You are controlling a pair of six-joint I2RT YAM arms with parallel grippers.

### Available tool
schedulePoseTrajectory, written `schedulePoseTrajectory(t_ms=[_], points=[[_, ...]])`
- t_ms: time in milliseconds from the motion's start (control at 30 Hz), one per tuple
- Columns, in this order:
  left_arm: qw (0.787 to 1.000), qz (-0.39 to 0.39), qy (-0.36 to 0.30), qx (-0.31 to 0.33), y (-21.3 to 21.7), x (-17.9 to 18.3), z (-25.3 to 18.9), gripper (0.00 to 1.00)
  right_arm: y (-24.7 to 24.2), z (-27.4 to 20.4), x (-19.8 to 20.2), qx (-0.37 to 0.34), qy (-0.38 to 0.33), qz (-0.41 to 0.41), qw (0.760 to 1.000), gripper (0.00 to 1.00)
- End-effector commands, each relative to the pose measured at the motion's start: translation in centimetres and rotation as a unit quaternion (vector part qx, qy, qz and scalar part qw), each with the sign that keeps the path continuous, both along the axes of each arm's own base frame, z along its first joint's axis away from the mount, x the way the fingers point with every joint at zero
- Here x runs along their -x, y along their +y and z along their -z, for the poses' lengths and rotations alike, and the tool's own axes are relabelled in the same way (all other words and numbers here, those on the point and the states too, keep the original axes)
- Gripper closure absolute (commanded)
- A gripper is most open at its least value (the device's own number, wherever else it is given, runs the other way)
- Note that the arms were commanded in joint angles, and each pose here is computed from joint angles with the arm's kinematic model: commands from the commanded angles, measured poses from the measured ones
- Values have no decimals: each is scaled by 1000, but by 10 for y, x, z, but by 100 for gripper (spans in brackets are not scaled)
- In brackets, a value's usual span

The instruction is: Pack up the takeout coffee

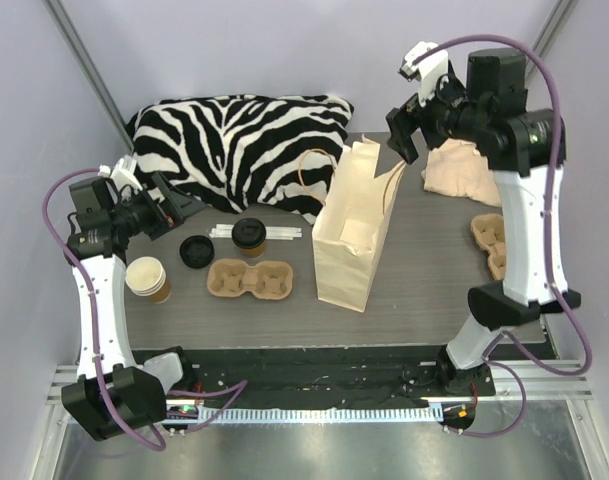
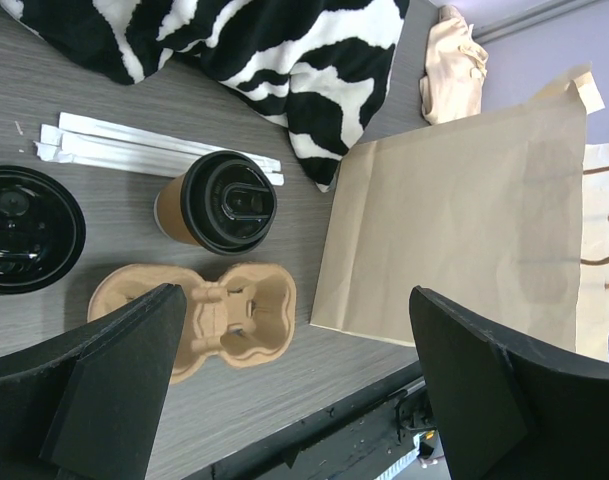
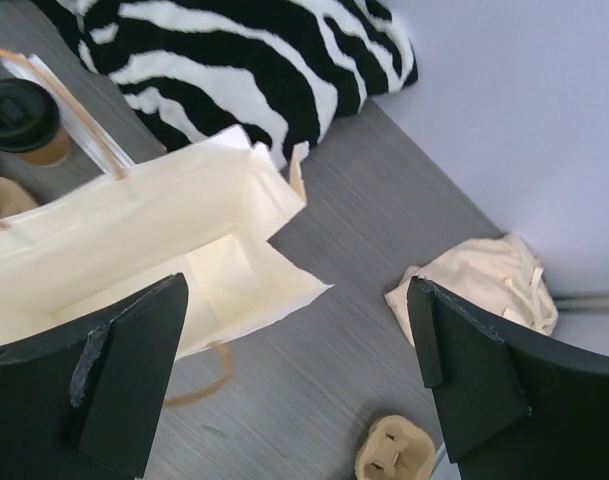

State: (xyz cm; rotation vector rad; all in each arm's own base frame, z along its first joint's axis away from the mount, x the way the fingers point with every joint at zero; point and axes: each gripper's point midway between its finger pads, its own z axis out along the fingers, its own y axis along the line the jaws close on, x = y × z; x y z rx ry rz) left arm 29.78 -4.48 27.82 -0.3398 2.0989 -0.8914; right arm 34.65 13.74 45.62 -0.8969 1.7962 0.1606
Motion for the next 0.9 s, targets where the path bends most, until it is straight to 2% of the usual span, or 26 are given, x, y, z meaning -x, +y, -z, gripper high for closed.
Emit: schedulePoseTrajectory(t_ms=[0, 367, 500, 667, 867], points=[[1000, 11, -17, -4, -1, 0, -5, 0, -3, 28, -42, 0, 25, -34, 999, 0], [1000, 16, 3, -4, 0, 0, 13, 0, 24, 107, -57, -3, 136, -110, 985, 1], [1000, 19, 6, -7, 0, 1, 18, 0, 30, 127, -63, -10, 168, -117, 979, 4], [999, 24, 11, -18, 0, 7, 27, 0, 31, 145, -73, -5, 186, -115, 976, 15], [999, 33, 28, -25, -2, 16, 42, 0, 32, 158, -85, -2, 196, -106, 975, 41]])
